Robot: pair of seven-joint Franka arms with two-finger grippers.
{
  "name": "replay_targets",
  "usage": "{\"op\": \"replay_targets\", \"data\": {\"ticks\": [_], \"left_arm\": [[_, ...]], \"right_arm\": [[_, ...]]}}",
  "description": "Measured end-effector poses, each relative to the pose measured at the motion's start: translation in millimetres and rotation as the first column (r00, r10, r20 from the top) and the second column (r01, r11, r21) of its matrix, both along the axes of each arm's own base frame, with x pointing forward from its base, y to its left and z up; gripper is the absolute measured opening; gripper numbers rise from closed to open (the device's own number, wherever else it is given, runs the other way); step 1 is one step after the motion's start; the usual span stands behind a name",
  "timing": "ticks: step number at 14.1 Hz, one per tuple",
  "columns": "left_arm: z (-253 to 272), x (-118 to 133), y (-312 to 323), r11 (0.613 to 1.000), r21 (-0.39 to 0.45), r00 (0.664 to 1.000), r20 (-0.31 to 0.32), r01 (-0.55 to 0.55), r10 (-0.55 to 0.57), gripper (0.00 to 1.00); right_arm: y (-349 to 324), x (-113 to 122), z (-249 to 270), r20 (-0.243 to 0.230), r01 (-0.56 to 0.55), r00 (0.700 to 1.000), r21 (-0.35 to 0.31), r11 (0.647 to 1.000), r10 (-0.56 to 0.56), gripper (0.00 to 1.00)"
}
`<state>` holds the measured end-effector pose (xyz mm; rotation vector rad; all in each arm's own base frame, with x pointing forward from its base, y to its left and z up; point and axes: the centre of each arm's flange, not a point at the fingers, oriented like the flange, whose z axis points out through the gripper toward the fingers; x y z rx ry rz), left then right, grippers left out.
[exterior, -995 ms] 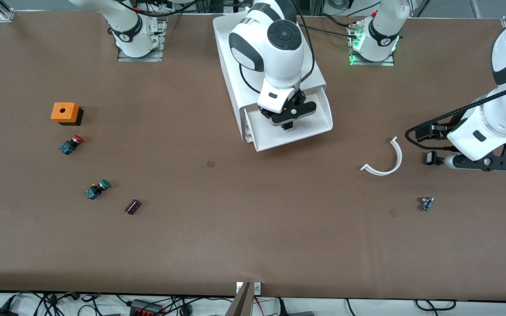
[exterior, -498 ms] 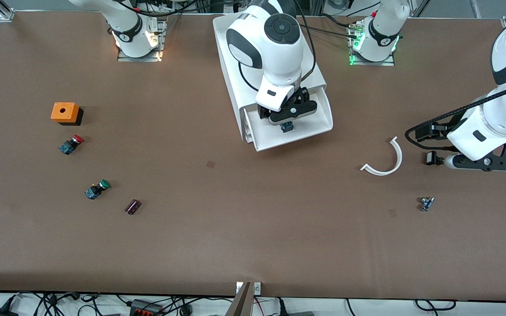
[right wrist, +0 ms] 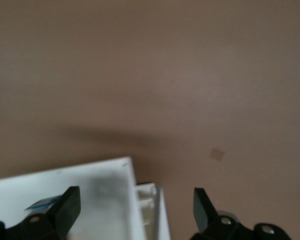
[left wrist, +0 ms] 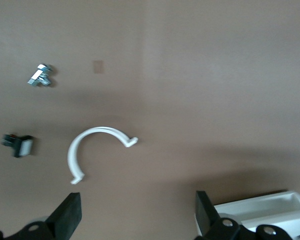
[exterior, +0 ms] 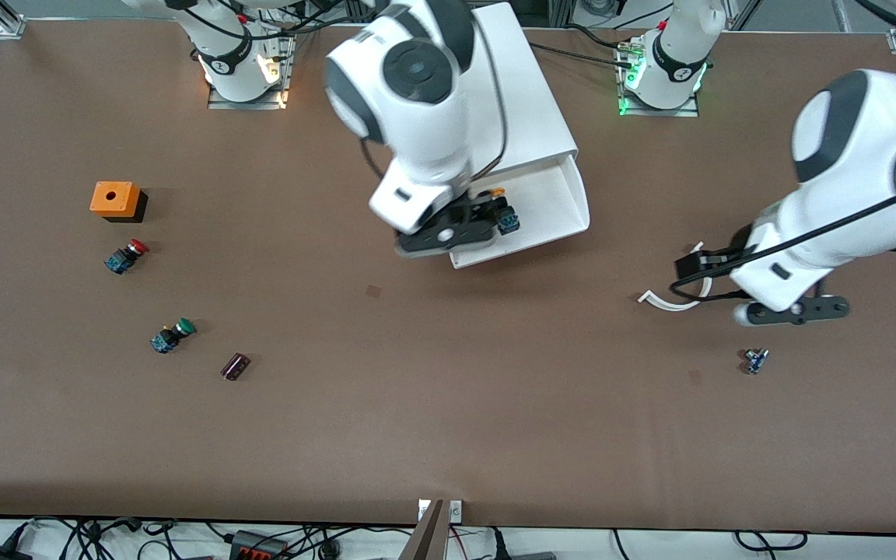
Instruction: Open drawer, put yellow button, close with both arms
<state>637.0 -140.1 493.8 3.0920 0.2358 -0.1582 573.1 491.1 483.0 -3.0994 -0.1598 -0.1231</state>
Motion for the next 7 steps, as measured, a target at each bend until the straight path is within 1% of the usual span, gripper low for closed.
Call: {"op": "replay_targets", "data": {"ticks": [1,3,5,7], "left_arm": [[-10.1,-3.8,-19.0,1.000,-0.007,1.000,0.009,-0.019,0.019,1.00],[-33.1,-13.1,-57.3,0.997,-0.028,0.997,0.034,-0.069,0.070,1.00],[-53.0,-26.6,-90.4,0.994,-0.037,0.994,0.032,-0.105,0.106,1.00],[-67.0,-40.5,-123.6,0.993,-0.034,0.994,0.019,-0.111,0.112,1.00]], "right_arm": [[-26.3,18.8,-0.1,-0.002,0.017,1.000,-0.024,1.000,-0.017,1.00],[-88.3,57.2,-4.2,-0.028,0.030,0.999,-0.069,0.997,-0.032,1.00],[-159.4,91.4,-5.3,-0.066,0.031,0.997,-0.096,0.995,-0.038,1.00],[-223.6,115.8,-1.3,-0.083,0.050,0.995,-0.102,0.994,-0.058,1.00]]}}
